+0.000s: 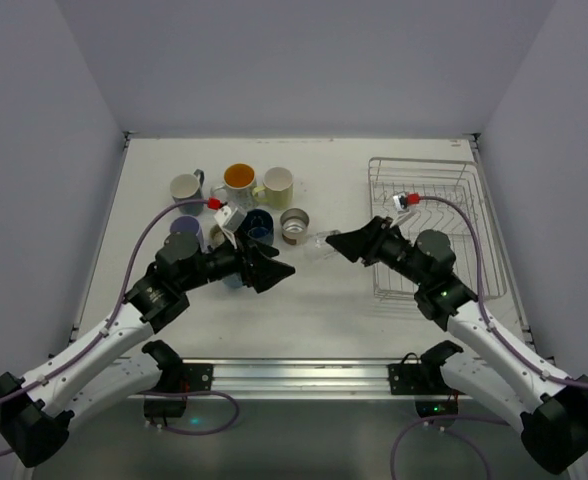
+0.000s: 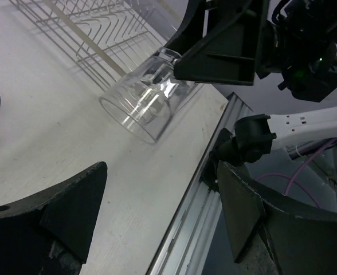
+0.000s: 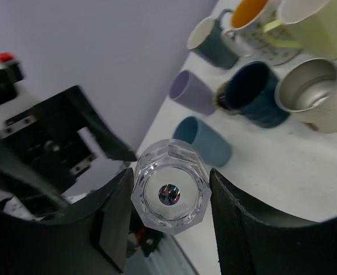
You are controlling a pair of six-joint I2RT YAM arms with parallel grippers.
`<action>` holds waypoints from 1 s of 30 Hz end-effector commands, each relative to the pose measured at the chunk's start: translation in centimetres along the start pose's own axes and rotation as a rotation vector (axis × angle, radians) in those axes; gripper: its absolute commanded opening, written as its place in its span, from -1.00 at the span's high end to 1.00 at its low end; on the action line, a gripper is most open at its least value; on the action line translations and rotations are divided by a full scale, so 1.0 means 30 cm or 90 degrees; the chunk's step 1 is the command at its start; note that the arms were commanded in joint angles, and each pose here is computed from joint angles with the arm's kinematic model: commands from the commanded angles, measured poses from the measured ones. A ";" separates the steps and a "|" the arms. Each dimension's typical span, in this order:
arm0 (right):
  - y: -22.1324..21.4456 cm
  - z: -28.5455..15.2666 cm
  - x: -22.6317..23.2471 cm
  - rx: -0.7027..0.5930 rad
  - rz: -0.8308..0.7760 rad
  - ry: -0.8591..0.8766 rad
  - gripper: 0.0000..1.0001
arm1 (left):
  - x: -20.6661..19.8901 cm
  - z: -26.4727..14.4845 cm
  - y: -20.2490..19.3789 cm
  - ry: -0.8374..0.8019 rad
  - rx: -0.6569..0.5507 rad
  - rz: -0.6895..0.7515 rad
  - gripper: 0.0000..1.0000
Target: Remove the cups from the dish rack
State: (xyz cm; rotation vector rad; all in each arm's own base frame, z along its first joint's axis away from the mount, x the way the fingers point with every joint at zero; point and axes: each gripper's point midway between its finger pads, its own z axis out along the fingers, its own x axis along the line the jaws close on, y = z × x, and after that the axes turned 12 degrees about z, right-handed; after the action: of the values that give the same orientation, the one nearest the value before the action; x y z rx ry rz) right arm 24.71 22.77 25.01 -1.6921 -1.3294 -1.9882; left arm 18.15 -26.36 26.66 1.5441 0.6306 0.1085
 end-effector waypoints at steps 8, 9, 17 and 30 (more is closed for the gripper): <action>-0.115 -0.052 0.289 0.069 0.074 0.259 0.58 | -0.103 0.052 0.040 -0.130 -0.068 -0.144 -0.57; -0.122 -0.048 0.285 0.075 0.077 0.260 0.58 | -0.121 0.049 0.057 -0.148 -0.080 -0.145 -0.54; -0.171 -0.016 0.261 0.100 0.114 0.271 0.59 | -0.151 0.061 0.057 -0.168 -0.088 -0.143 -0.03; -0.205 -0.036 0.075 0.072 0.068 0.102 -0.98 | 0.115 0.073 -0.112 0.125 0.113 -0.042 1.00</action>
State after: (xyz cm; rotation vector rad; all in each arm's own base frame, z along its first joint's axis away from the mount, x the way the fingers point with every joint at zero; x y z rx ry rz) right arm 18.22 27.70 25.25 -1.3536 -1.1570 -1.8560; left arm 18.66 -29.40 25.20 1.5004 0.7524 -0.0560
